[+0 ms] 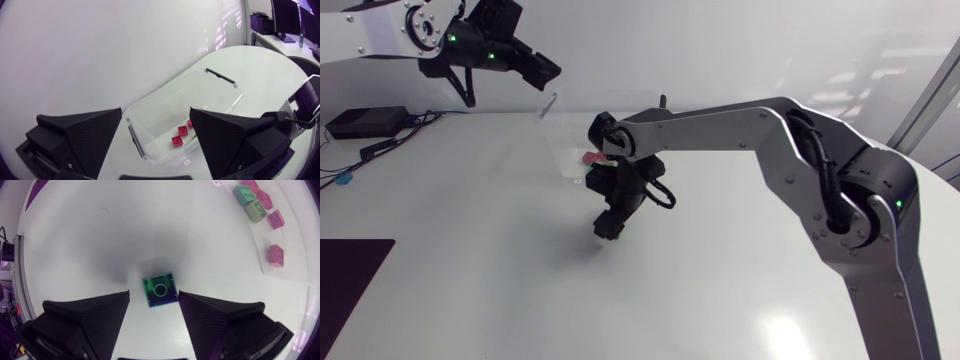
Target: Place the duplo bricks in the container
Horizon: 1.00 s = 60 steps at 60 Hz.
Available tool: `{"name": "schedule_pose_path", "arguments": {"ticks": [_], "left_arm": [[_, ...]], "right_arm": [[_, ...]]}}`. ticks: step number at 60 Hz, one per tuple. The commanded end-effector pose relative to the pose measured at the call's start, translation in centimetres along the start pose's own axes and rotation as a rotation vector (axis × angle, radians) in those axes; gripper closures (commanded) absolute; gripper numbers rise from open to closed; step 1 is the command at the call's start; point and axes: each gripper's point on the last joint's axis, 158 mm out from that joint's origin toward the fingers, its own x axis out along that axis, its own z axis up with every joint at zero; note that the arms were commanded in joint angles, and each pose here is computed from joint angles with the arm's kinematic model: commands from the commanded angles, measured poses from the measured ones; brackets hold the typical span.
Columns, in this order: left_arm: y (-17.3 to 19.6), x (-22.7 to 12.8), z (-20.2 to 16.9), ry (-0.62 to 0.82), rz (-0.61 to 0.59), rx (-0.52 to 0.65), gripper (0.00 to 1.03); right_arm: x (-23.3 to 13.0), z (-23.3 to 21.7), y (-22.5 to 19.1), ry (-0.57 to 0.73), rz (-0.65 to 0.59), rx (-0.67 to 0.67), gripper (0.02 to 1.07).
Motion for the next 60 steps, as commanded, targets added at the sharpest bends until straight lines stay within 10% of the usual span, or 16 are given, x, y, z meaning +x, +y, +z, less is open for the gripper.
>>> {"name": "schedule_pose_path", "arguments": {"ticks": [1,27,60], "left_arm": [[-0.5,-1.8,-0.1,-0.012,0.006,-0.029,0.08],[-1.6,-6.9,-2.2,-0.004,0.028,-0.018,0.08],[-6.3,-9.9,-9.1,0.050,-0.012,-0.029,0.08]], "right_arm": [[1.4,-0.5,0.4,0.034,0.019,-0.004,0.67],[-0.1,-0.6,1.6,0.027,0.020,-0.003,0.78],[-13.7,4.6,-3.8,-0.274,-0.116,0.123,0.78]]}}
